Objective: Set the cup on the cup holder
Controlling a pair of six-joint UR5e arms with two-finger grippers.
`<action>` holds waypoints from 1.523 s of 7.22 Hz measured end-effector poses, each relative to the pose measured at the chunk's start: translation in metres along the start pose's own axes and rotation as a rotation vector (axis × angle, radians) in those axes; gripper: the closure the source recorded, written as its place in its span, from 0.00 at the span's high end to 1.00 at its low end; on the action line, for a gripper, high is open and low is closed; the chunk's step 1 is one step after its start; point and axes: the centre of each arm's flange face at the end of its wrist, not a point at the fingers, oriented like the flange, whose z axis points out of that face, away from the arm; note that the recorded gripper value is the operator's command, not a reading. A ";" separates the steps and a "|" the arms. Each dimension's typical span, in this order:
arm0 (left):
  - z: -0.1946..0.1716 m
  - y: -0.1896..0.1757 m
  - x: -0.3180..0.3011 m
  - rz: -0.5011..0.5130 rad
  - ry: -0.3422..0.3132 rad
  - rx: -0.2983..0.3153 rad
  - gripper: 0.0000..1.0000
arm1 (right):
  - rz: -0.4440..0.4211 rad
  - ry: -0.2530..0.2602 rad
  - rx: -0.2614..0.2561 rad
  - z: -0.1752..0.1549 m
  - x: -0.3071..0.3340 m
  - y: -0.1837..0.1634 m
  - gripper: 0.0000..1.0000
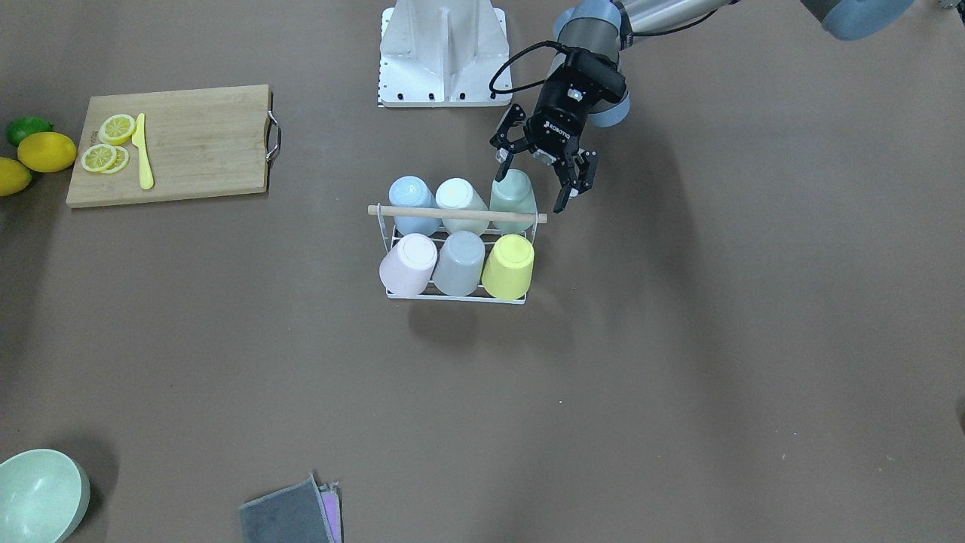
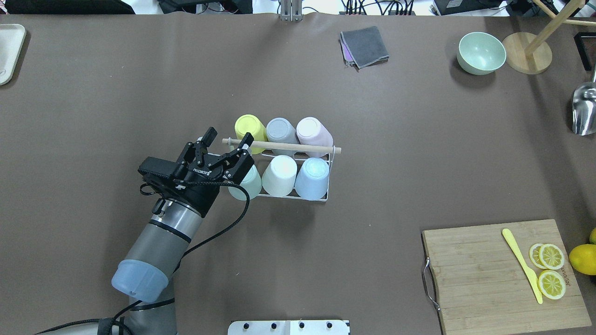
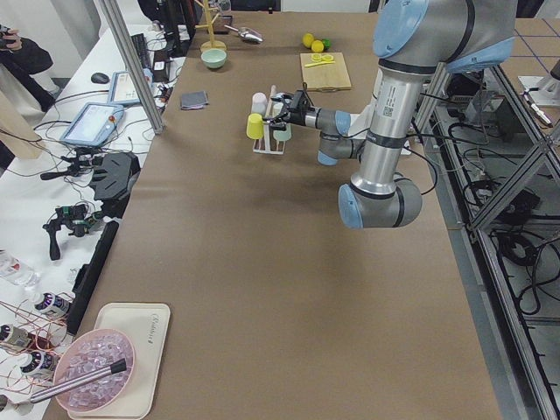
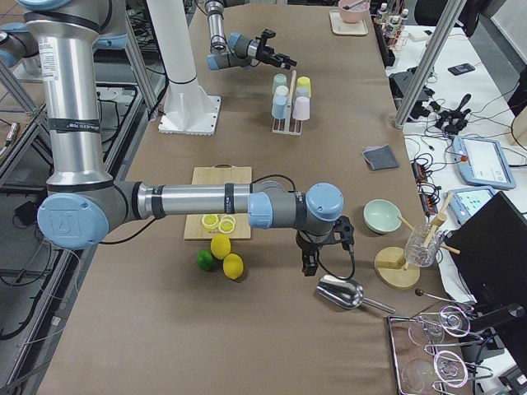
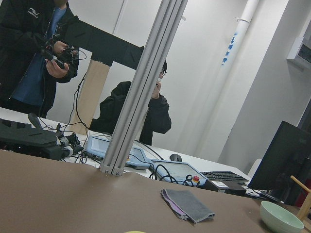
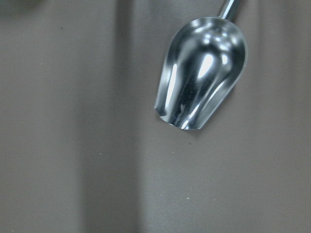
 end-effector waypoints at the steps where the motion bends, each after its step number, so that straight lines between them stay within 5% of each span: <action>1: 0.011 -0.028 -0.005 0.004 -0.005 0.031 0.98 | 0.097 0.001 0.014 -0.014 0.009 0.003 0.98; 3: 0.064 -0.104 -0.042 0.131 -0.049 0.032 0.98 | 0.196 0.002 0.004 -0.032 0.012 0.010 0.98; 5: 0.123 -0.163 -0.115 0.262 -0.141 -0.042 0.98 | 0.218 0.003 0.001 -0.036 0.011 0.013 0.99; 7: 0.157 -0.174 -0.202 0.340 -0.254 -0.139 0.98 | 0.215 0.005 0.005 -0.038 0.010 0.011 0.99; 9: 0.160 -0.189 -0.275 0.367 -0.314 -0.293 0.98 | 0.215 0.009 0.003 -0.038 0.010 0.010 1.00; 11: 0.157 -0.222 -0.335 0.304 -0.346 -0.566 0.97 | 0.220 0.012 -0.002 -0.037 0.012 0.008 1.00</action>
